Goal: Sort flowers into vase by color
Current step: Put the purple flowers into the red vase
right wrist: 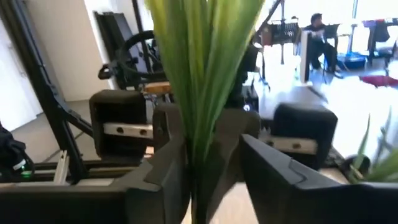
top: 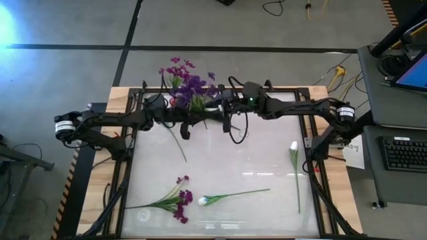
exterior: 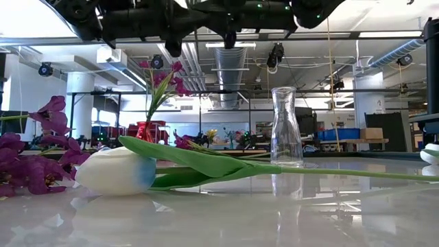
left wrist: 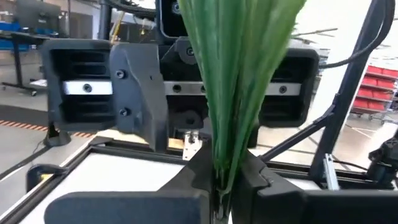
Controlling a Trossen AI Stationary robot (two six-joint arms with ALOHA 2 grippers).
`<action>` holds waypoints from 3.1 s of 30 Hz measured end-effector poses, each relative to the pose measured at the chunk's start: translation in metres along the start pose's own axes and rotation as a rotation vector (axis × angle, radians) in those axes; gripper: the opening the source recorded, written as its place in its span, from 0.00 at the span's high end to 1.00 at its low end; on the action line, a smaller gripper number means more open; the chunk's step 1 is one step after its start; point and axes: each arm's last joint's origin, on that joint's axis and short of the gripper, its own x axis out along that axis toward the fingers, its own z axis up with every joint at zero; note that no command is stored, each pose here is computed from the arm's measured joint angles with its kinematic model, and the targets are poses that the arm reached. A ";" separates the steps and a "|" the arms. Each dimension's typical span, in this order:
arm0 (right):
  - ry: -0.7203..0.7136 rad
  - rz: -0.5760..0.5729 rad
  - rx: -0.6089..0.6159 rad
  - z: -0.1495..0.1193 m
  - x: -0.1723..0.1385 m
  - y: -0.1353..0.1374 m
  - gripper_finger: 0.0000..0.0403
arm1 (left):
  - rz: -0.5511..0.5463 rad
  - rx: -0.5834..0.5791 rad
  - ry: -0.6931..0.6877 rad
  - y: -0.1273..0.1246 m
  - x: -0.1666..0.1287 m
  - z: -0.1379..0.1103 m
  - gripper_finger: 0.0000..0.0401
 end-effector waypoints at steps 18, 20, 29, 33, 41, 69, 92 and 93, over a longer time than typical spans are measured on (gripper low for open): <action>0.335 -0.226 0.103 0.002 -0.055 -0.005 0.48 | 0.408 0.026 0.058 0.056 -0.096 -0.005 1.00; 0.341 -0.226 0.106 -0.001 -0.060 -0.003 0.48 | 0.454 0.024 0.054 0.061 -0.107 -0.009 1.00; 0.342 -0.301 0.125 -0.015 -0.075 0.001 0.48 | 0.630 0.038 0.086 0.079 -0.127 -0.018 1.00; 0.321 -0.314 0.133 -0.017 -0.075 0.000 0.48 | 0.647 0.057 0.106 0.084 -0.125 -0.020 1.00; 0.310 -0.311 0.129 -0.016 -0.074 0.000 0.48 | 0.697 0.079 0.169 0.093 -0.123 -0.030 1.00; 0.314 -0.309 0.124 -0.017 -0.074 0.000 0.48 | 0.804 0.010 0.151 0.099 -0.126 -0.049 0.95; 0.314 -0.310 0.167 -0.018 -0.074 0.001 0.48 | 0.811 -0.108 0.314 0.088 -0.136 -0.059 0.52; 0.314 -0.310 0.167 -0.018 -0.074 0.001 0.48 | 0.811 -0.110 0.319 0.087 -0.137 -0.058 0.51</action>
